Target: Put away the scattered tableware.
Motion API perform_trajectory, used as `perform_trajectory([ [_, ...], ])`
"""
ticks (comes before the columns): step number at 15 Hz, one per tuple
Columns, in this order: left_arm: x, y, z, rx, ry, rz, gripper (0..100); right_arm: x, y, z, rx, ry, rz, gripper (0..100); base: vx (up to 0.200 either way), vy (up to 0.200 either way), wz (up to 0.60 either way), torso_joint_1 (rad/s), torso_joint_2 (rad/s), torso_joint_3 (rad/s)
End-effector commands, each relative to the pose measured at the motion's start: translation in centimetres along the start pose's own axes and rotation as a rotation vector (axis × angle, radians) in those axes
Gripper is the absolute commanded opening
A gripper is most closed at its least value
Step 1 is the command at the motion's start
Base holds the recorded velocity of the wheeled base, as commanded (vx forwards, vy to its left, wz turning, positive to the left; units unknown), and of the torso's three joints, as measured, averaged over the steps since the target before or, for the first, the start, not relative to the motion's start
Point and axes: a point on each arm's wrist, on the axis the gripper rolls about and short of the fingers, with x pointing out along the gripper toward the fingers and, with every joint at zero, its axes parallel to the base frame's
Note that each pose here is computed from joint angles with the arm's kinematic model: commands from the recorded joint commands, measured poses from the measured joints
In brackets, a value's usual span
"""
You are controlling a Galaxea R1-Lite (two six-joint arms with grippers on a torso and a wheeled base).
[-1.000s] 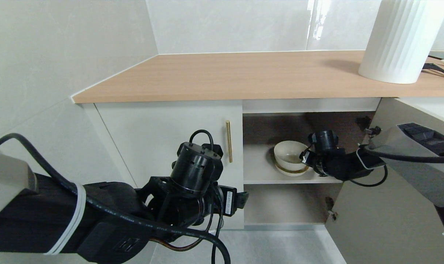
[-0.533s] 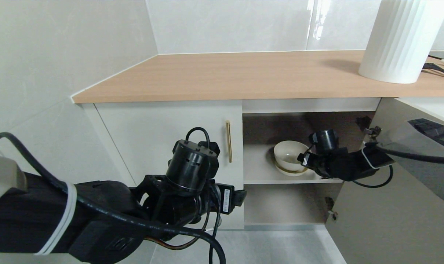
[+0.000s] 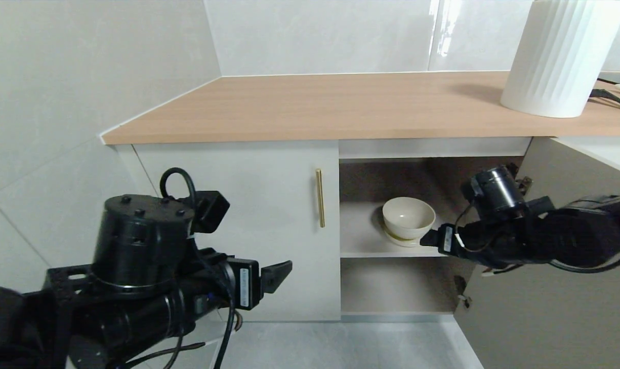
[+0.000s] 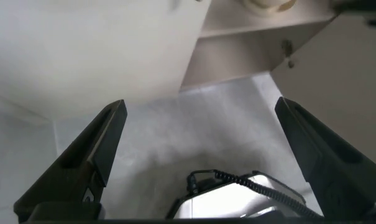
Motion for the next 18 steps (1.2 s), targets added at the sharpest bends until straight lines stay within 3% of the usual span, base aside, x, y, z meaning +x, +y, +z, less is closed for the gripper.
perform_trajectory([
  [1, -2.2, 1.2, -0.4, -0.018, -0.033, 0.003, 100, -7.1, -1.4, -2.2, -0.074, -0.009, 0.063, 100, 0.000, 0.000, 0.00, 0.000, 0.00, 0.000],
  [4, -2.0, 1.8, -1.2, -0.020, -0.004, 0.025, 100, -8.8, -3.1, -4.3, -0.094, 0.018, 0.067, 100, -0.067, 0.000, 0.00, -0.001, 0.00, 0.001],
  [18, -1.6, 1.7, -1.4, -0.015, 0.010, 0.033, 100, -9.5, -3.5, -5.9, -0.241, 0.109, 0.046, 100, -0.200, 0.000, 0.00, 0.003, 0.00, 0.003],
])
